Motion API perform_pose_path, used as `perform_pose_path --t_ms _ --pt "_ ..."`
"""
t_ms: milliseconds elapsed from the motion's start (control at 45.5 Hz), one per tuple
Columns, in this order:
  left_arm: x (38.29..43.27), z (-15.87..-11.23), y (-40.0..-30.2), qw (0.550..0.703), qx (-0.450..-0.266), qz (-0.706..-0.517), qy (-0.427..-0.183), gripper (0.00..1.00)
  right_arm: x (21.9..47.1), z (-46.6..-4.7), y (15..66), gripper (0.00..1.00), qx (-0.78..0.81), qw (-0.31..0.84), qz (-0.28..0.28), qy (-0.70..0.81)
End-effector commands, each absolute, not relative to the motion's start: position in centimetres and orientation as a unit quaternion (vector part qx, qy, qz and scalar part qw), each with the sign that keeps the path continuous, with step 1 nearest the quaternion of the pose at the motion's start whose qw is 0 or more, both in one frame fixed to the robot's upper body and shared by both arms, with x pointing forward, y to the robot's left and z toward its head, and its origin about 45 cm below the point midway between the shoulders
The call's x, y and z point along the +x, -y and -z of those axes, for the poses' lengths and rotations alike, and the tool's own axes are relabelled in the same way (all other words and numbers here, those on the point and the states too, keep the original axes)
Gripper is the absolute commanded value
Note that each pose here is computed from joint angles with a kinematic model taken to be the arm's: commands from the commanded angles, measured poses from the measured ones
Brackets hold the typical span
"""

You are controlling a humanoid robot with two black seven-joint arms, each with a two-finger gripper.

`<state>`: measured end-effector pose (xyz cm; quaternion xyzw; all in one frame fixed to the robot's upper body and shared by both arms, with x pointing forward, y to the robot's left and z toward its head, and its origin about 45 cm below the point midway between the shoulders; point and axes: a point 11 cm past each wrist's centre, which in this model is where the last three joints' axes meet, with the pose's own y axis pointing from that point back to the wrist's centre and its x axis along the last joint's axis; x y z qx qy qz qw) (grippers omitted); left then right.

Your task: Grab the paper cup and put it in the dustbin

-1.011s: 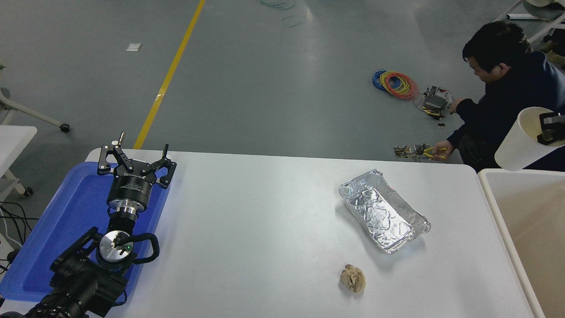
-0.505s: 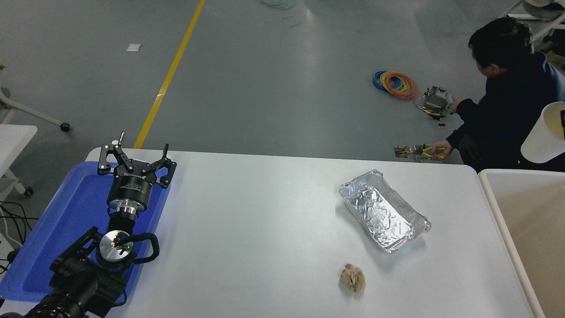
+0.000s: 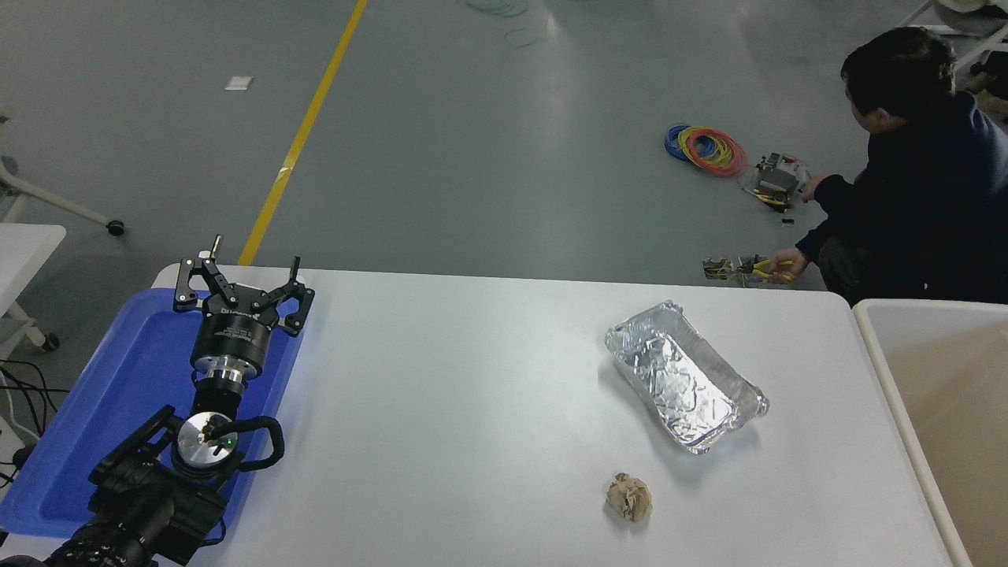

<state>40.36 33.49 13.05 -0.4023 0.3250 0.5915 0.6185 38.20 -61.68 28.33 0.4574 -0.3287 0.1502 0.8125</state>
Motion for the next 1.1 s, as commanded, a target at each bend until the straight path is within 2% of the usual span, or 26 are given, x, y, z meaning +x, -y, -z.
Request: perform_pose_path --t_ms 0,308,440,527,725,1077 --pt "40.37 -13.08 -33.44 0.619 -0.403 -0.591 -0.325 1.00 35.8 -21.7 62.4 0.00 0.439 0.812 -0.162 0.349" --pt "40.35 -13.06 -33.53 0.619 -0.402 -0.592 -0.325 1.00 33.1 -17.0 62.6 0.00 0.415 0.806 -0.167 0.387" --pt "40.35 -13.05 -33.55 0.618 -0.402 -0.592 -0.325 1.00 31.7 -15.5 62.7 0.00 0.413 0.797 -0.146 0.416" --pt "40.35 -13.03 -33.48 0.618 -0.402 -0.592 -0.325 1.00 29.8 -13.7 62.9 0.00 0.410 0.799 -0.124 0.421" --pt "40.35 -13.05 -33.55 0.618 -0.402 -0.592 -0.325 1.00 27.7 -11.1 62.4 0.00 0.415 0.802 -0.114 0.414" --pt "40.35 -13.03 -33.48 0.618 -0.402 -0.592 -0.325 1.00 26.9 -8.8 60.9 0.00 0.431 0.799 -0.108 0.406"
